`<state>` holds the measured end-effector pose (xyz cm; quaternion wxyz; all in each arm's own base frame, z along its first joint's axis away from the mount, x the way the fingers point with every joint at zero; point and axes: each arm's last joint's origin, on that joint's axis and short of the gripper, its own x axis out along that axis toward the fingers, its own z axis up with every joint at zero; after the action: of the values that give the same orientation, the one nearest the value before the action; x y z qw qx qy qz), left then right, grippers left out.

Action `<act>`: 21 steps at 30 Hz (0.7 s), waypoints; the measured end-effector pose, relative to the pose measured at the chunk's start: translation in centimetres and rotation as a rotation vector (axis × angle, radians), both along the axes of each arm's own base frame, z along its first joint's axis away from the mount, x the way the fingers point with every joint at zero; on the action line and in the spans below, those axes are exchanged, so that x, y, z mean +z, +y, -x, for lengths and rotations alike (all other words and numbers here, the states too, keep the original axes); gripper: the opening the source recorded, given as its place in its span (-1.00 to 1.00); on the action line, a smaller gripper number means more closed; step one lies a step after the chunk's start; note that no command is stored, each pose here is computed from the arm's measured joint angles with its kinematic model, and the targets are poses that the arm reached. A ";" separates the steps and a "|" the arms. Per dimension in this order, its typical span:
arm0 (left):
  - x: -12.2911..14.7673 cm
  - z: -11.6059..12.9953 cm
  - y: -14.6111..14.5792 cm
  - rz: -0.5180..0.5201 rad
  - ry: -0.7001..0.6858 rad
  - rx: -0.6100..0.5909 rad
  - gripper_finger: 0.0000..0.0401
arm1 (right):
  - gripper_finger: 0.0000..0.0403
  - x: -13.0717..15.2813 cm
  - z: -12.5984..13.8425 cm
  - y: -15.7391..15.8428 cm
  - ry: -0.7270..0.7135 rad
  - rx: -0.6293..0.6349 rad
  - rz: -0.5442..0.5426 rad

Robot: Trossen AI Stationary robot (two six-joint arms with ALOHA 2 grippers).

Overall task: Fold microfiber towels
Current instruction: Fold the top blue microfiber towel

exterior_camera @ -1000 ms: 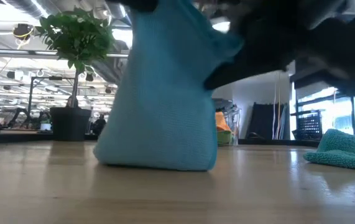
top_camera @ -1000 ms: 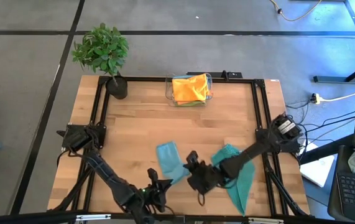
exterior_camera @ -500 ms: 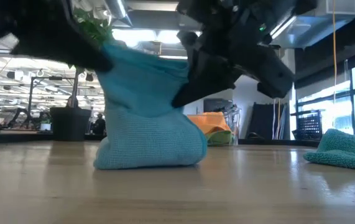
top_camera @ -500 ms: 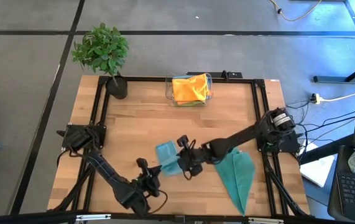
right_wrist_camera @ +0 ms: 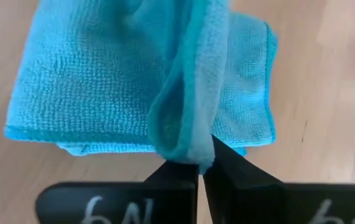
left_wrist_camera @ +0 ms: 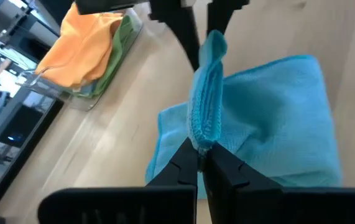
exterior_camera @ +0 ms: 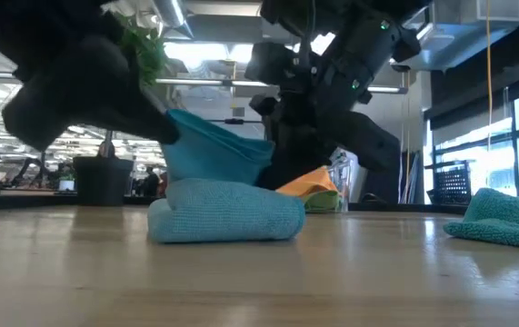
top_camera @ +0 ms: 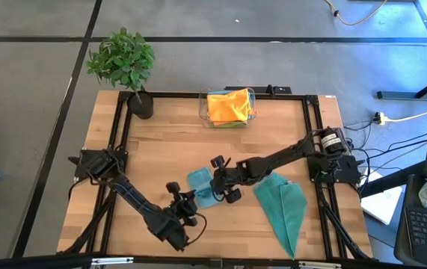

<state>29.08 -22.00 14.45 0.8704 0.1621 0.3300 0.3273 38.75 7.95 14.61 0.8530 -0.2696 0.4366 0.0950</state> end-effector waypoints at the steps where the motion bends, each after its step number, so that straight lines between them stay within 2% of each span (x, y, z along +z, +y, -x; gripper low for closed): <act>1: 0.2 -0.1 -0.1 0.007 -0.004 0.000 -0.99 | -0.92 0.0 0.0 -0.1 -0.001 0.001 -0.006; 9: 2.3 -0.8 -0.7 0.032 -0.035 0.021 -0.99 | -0.64 1.4 0.2 -0.4 -0.025 -0.004 -0.010; 14: 2.3 0.0 1.0 0.045 -0.018 0.160 -1.00 | -0.38 2.9 0.9 -0.2 -0.034 -0.027 0.023; 21: 1.9 0.3 2.5 0.059 -0.023 0.258 -1.00 | -0.20 4.1 2.1 1.3 -0.013 -0.065 -0.099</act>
<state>28.82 -19.54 16.30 0.8293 0.0887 0.3476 0.4285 36.64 9.27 18.66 0.8708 -0.2133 0.4343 0.0872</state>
